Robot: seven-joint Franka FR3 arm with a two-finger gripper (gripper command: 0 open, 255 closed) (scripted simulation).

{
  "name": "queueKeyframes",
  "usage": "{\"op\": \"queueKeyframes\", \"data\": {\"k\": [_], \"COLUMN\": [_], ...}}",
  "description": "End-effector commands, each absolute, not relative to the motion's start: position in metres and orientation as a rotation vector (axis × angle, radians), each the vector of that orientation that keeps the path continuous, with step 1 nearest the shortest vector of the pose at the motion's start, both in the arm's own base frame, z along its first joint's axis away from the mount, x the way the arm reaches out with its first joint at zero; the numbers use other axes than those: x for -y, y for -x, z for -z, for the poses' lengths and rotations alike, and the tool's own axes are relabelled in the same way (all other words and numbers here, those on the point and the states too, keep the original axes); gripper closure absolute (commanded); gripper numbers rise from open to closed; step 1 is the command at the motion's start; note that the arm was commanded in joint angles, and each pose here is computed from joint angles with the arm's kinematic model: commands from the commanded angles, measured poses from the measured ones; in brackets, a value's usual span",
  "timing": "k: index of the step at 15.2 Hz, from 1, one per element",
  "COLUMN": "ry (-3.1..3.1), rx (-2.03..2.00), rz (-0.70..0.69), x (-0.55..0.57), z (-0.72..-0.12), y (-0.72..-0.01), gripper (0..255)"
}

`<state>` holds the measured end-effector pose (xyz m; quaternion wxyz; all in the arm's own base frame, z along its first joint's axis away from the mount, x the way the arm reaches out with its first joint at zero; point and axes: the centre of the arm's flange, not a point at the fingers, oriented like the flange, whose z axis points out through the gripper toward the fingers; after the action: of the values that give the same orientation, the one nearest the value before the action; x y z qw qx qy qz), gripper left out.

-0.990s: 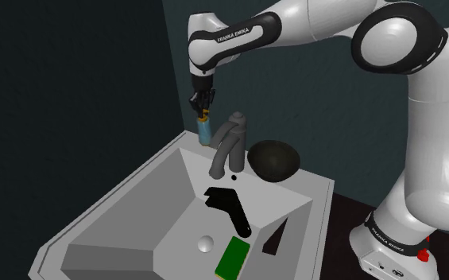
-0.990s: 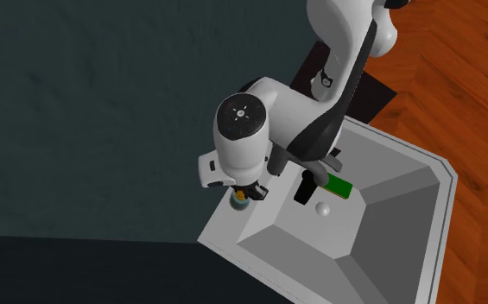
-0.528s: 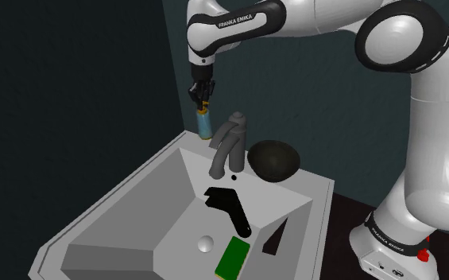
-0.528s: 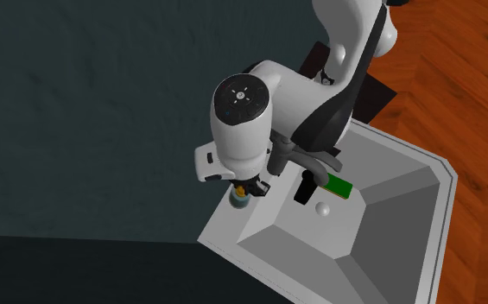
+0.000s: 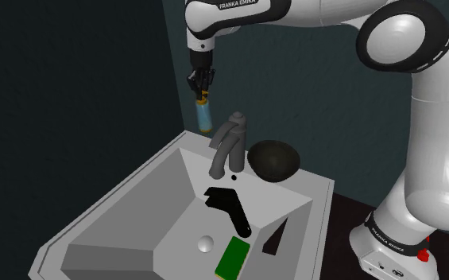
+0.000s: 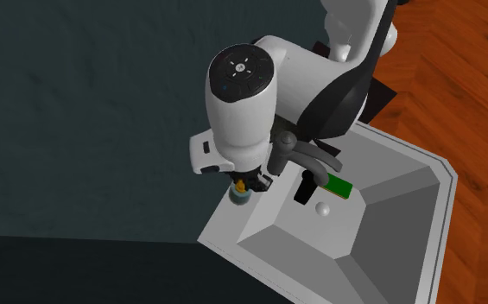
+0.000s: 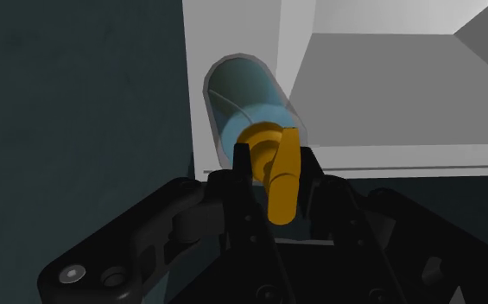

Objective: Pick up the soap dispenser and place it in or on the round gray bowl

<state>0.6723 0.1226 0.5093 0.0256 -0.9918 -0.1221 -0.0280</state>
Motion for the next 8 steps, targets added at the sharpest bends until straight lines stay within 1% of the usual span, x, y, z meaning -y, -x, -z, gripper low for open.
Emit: {"op": "queueKeyframes", "data": {"k": [1, 8], "ry": [3.066, 3.066], "rx": [0.377, 0.377], "rz": [0.088, 0.088], "x": [-0.123, -0.123], "z": [-0.52, -0.556], "y": [-0.673, -0.673], "gripper": [255, 255]}}
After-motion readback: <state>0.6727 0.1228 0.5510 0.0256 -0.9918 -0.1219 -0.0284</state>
